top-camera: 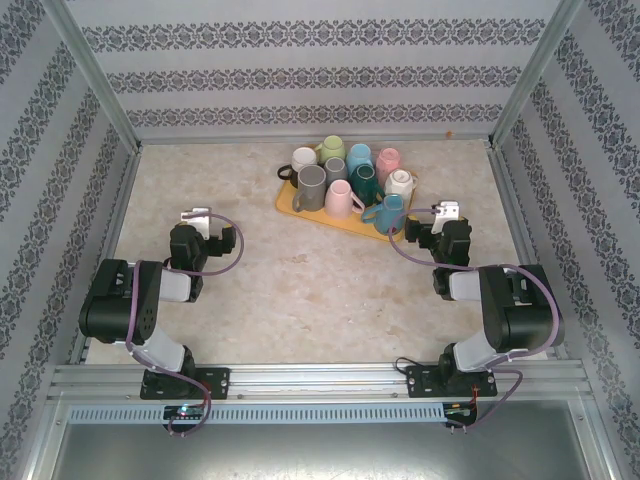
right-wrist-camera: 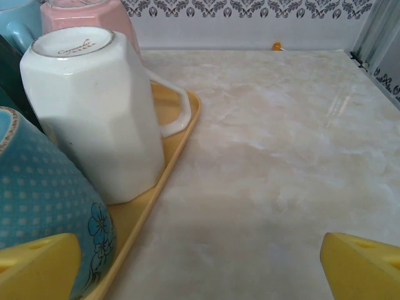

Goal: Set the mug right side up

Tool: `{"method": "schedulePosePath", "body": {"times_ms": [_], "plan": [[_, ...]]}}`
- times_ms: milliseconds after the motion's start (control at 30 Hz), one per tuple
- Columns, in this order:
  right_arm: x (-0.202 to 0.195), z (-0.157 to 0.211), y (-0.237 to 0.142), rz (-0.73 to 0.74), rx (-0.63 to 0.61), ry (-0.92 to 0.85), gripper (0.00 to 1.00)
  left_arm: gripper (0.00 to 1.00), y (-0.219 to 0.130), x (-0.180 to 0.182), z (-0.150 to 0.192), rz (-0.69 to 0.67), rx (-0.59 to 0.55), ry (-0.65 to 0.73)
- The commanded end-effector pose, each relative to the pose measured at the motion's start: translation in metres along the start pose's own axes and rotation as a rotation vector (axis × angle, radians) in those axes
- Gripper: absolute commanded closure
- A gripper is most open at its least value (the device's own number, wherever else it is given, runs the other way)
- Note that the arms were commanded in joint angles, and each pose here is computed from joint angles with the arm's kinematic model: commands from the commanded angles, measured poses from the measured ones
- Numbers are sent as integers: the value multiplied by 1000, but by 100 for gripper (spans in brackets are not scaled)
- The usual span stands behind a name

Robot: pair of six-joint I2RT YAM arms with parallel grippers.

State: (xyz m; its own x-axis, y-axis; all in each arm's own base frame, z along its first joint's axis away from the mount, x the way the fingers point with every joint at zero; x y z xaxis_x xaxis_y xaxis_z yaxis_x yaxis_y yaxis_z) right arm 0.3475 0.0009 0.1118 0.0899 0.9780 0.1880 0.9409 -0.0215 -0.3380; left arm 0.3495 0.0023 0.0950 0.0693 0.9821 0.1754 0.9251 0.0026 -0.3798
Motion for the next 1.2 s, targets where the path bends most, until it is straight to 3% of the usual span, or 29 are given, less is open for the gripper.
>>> {"method": "schedulePosePath", "body": {"times_ms": [0,933,1033,1167], "plan": [[3,-10,1,-20,-27,2,2,0,0,4,-9,-8,-35,3],[2,-10,-2,-55,-28,24,2,0,0,4,-9,-9,-39,5],[2,-8,-15,-74,-67,22,2,0,-8,4,-9,-17,-84,6],[16,-34,-41,-94,-100,-22,2,0,-27,8,-24,-42,-117,6]]}}
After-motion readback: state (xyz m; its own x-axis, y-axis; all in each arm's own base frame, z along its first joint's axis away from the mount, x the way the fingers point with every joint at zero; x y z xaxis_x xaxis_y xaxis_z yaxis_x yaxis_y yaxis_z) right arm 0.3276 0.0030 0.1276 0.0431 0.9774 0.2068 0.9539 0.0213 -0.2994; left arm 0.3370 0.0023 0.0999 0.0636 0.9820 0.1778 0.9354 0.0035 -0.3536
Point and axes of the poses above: each hand's point on the last joint's axis, 136 mm out from that joint toward the fingers, its own y axis out along the fingers, its own x axis along the line the jaws close on, z = x × y, the point moved 5 cm from there along -y, back along the fingers, and after that the axes turned 11 degrees about y, right-handed, at the moved point
